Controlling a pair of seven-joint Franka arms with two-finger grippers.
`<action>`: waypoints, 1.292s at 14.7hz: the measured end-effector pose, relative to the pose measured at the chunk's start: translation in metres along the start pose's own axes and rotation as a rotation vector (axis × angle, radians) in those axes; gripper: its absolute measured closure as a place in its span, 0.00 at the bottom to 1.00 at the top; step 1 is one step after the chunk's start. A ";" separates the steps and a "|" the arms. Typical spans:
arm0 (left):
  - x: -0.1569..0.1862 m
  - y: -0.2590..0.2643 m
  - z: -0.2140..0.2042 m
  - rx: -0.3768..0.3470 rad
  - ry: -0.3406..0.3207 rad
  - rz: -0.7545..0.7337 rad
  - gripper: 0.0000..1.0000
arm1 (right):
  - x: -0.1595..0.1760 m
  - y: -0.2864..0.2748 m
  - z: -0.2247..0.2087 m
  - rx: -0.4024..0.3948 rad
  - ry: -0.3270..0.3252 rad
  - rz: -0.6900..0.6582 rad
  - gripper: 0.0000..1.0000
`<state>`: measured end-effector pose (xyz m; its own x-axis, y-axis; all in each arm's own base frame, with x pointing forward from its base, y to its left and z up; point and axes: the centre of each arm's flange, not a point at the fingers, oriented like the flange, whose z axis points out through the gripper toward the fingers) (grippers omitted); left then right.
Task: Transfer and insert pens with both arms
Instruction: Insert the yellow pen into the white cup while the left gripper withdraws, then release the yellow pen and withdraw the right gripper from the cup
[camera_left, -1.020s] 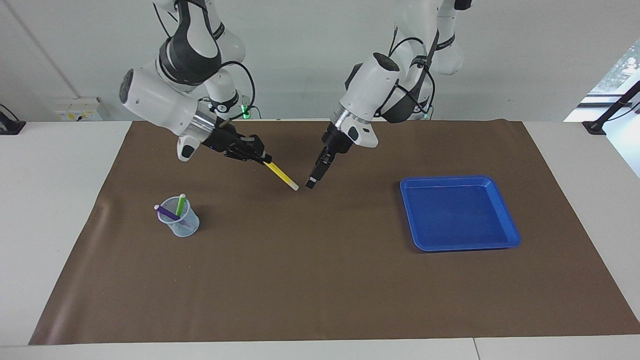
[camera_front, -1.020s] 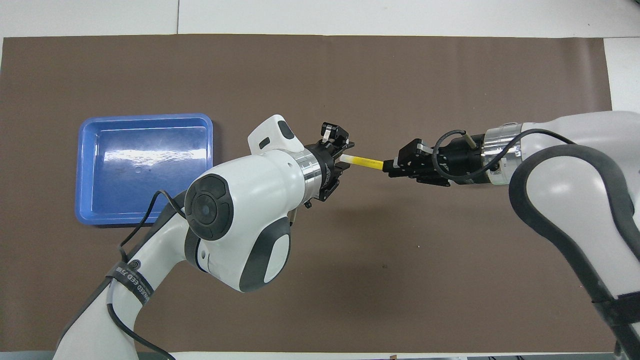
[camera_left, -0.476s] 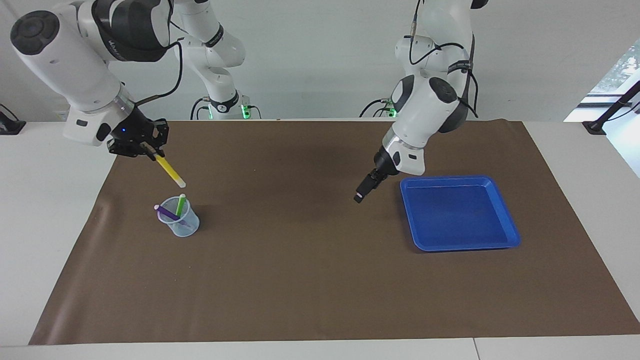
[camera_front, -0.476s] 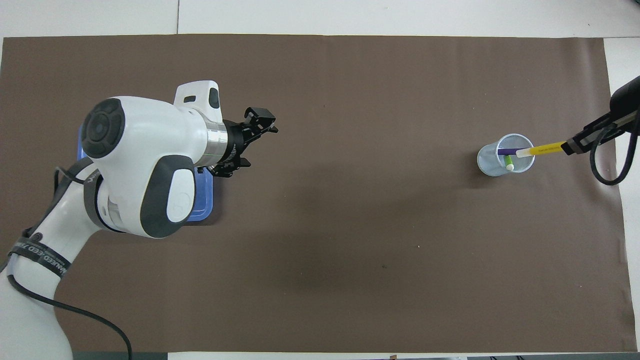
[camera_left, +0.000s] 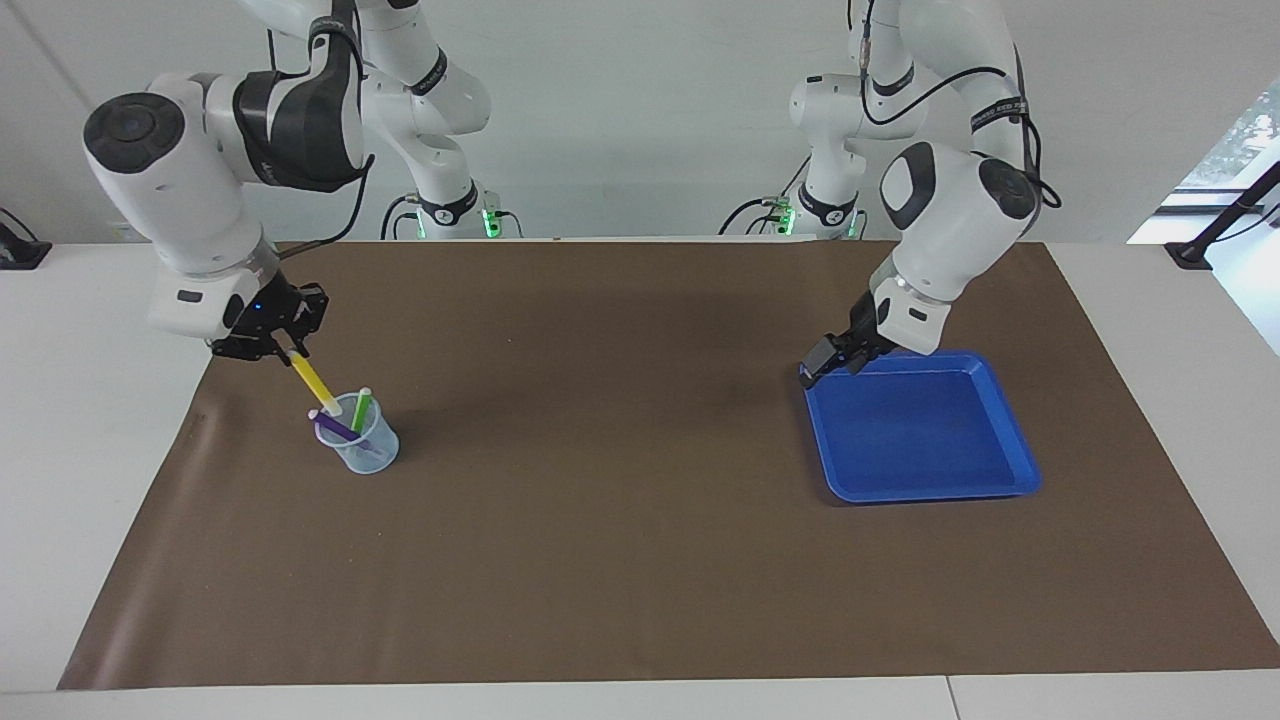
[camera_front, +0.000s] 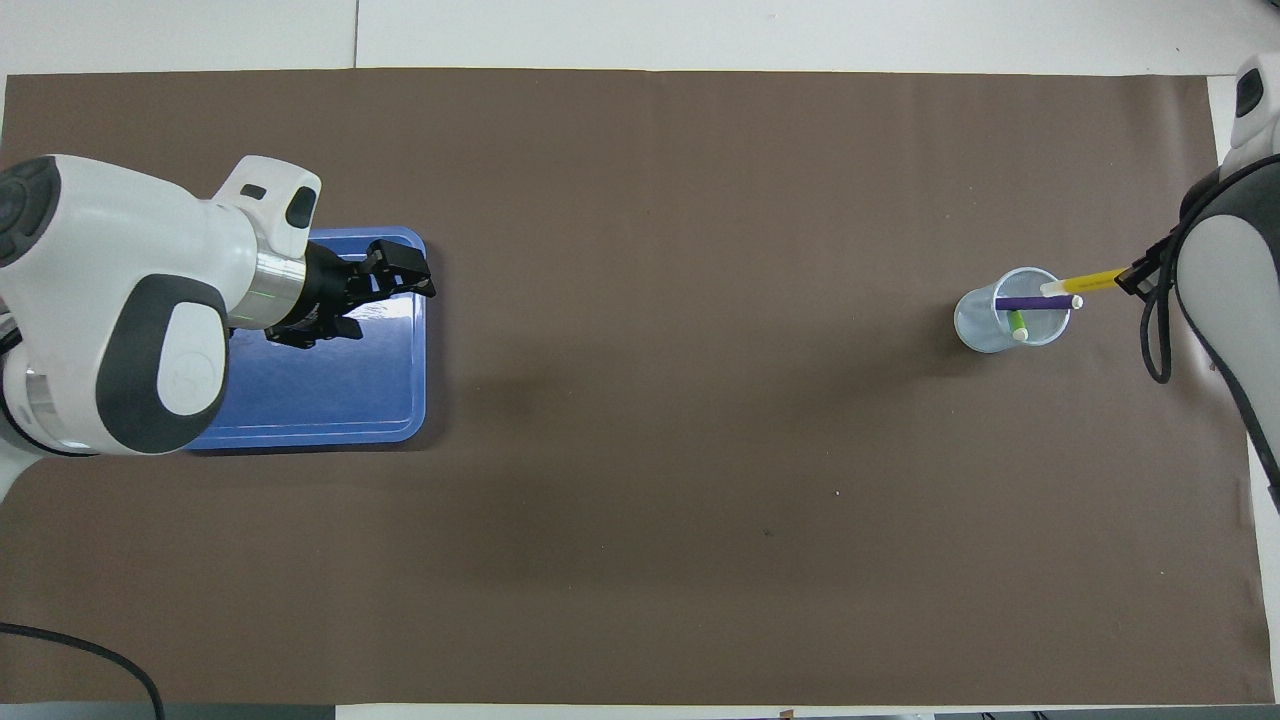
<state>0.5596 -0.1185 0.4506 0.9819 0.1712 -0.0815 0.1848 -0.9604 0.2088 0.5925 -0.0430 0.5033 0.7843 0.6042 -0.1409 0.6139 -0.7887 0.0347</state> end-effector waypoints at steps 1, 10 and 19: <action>0.003 -0.017 -0.005 0.011 -0.009 0.039 0.00 | -0.006 -0.001 0.007 0.004 -0.004 -0.005 0.81; -0.015 -0.082 -0.111 0.102 0.039 0.204 0.00 | -0.021 -0.008 0.022 0.007 -0.004 -0.013 0.81; -0.014 -0.061 -0.188 0.131 0.031 0.239 0.00 | -0.019 -0.008 0.025 0.016 0.043 0.001 0.32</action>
<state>0.5430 -0.0206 0.6217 0.9981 -0.0589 -0.0153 -0.0573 -0.9943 0.0901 0.5702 -0.0514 0.4808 0.7883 0.6074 -0.0983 0.6118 -0.7908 0.0194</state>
